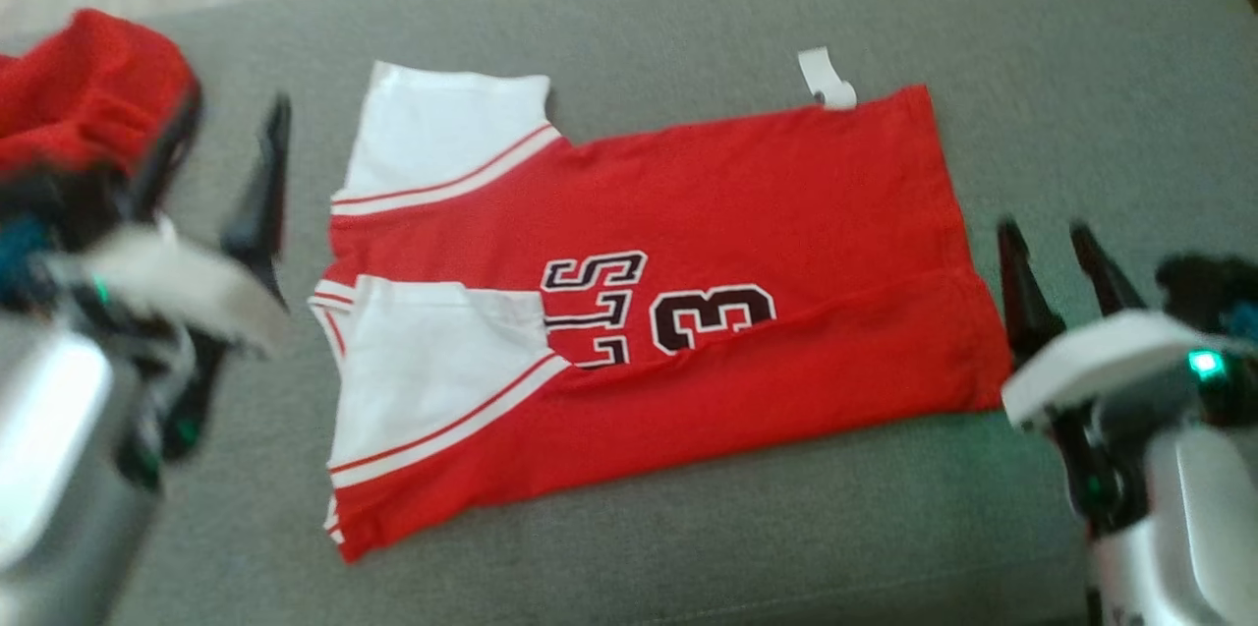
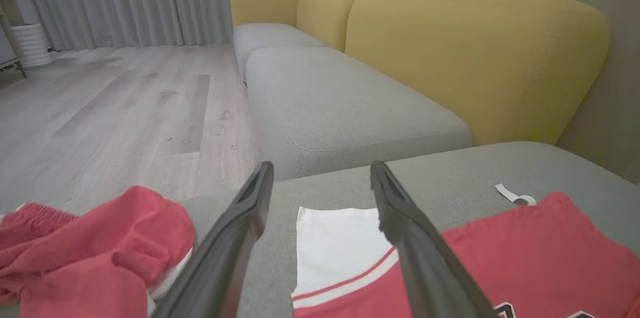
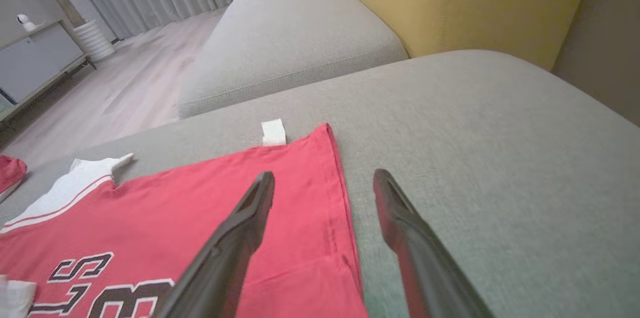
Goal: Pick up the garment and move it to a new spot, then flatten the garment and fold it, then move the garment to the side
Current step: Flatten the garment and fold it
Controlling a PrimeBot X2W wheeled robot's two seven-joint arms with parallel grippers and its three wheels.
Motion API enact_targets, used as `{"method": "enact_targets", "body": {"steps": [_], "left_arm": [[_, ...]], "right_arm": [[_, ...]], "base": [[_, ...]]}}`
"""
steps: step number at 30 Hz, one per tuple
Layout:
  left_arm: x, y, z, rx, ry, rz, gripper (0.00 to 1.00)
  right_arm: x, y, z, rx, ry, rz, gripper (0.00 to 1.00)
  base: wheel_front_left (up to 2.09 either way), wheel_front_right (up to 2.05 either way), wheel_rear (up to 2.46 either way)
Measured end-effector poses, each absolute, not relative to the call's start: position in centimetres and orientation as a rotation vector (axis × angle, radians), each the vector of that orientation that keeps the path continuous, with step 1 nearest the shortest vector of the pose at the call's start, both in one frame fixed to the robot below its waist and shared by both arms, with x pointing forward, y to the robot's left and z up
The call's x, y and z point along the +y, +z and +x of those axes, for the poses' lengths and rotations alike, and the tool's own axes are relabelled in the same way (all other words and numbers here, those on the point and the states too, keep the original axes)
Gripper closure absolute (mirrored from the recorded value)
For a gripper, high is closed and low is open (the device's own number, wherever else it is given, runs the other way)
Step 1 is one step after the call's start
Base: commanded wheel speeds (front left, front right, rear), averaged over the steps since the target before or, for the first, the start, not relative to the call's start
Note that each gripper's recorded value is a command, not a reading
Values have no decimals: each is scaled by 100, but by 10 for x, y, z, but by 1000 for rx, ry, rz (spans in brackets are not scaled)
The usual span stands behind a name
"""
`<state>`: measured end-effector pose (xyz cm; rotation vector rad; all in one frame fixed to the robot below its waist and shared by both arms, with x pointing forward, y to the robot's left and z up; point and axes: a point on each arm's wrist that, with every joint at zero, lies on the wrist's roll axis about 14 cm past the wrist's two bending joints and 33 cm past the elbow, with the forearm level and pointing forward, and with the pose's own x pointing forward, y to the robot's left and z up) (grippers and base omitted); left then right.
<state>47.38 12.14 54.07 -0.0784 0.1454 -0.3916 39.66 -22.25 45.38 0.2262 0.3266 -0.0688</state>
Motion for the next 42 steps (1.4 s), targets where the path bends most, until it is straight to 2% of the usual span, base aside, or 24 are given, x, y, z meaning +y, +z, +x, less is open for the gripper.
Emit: {"method": "enact_targets", "body": {"steps": [6,15,25,34,35,36,37,38,42], "left_arm": [[110,537,529,248,-470,54,0],[99,449,579,517,-495,119,0],[92,367,597,702,-493,111,0],[85,358,600,756,-510,108,0],[84,358,599,765,-515,106,15],[83,358,599,770,-521,107,54],[82,359,599,774,-527,107,71],[80,359,598,773,-534,110,99],[76,362,595,764,-559,123,100]], "right_arm": [[-213,465,429,300,-24,188,0],[-214,455,465,310,-6,129,0],[-228,424,466,365,-39,118,0],[-230,423,472,362,-39,113,0],[-229,423,472,361,-35,111,0],[-228,423,472,363,-32,111,0],[-227,422,473,365,-29,111,0],[-226,421,473,367,-28,111,0],[-225,424,478,360,-20,104,0]], "base": [[0,0,0],[0,0,0],[0,0,0],[0,0,0],[0,0,0],[0,0,0],[0,0,0],[0,0,0],[0,0,0]]}}
